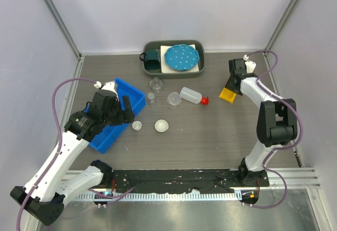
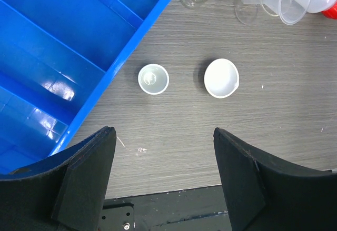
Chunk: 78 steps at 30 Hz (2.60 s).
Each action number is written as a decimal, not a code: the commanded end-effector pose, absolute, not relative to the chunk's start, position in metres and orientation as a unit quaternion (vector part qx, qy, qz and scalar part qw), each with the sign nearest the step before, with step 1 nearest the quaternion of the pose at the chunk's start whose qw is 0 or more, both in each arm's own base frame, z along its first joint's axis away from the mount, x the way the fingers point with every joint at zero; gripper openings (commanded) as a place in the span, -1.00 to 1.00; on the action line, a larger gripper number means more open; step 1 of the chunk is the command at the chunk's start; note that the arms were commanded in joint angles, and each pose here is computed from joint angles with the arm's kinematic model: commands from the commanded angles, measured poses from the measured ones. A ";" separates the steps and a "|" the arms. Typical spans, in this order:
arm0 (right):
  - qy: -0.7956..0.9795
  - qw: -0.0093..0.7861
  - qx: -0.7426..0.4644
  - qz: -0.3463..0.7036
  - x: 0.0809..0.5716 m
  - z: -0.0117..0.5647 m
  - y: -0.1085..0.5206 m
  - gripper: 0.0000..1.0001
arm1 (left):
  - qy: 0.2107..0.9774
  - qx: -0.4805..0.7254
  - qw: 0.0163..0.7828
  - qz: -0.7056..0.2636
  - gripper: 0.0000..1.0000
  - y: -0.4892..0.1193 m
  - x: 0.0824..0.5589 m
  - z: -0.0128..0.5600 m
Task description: Organize the chemistry lab equipment
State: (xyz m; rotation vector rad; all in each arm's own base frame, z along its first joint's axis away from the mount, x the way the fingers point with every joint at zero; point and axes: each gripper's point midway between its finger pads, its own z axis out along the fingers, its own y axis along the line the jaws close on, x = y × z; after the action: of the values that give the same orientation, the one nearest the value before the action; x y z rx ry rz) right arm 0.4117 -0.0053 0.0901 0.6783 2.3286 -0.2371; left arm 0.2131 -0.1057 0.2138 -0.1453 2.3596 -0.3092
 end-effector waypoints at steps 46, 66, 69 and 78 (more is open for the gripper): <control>0.905 0.422 0.012 0.063 0.391 0.219 0.154 0.58 | 0.918 -0.038 0.382 -0.095 0.59 -0.108 0.235 0.229; 0.944 0.301 -0.094 0.100 0.406 0.101 0.177 0.58 | 0.910 -0.030 0.393 -0.124 0.66 -0.101 0.206 0.238; 0.943 0.295 -0.104 0.112 0.409 0.096 0.184 0.57 | 0.911 -0.030 0.392 -0.125 0.66 -0.101 0.206 0.238; 0.949 0.272 -0.114 0.115 0.413 0.069 0.189 0.57 | 0.912 -0.028 0.393 -0.118 0.67 -0.098 0.205 0.238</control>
State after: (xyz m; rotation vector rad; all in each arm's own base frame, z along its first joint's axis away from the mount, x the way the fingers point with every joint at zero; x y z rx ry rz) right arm 0.3983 0.1768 0.0597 -0.2723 2.6144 0.2581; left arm 0.2049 -0.0995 0.2363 -0.0853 2.3237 -0.3073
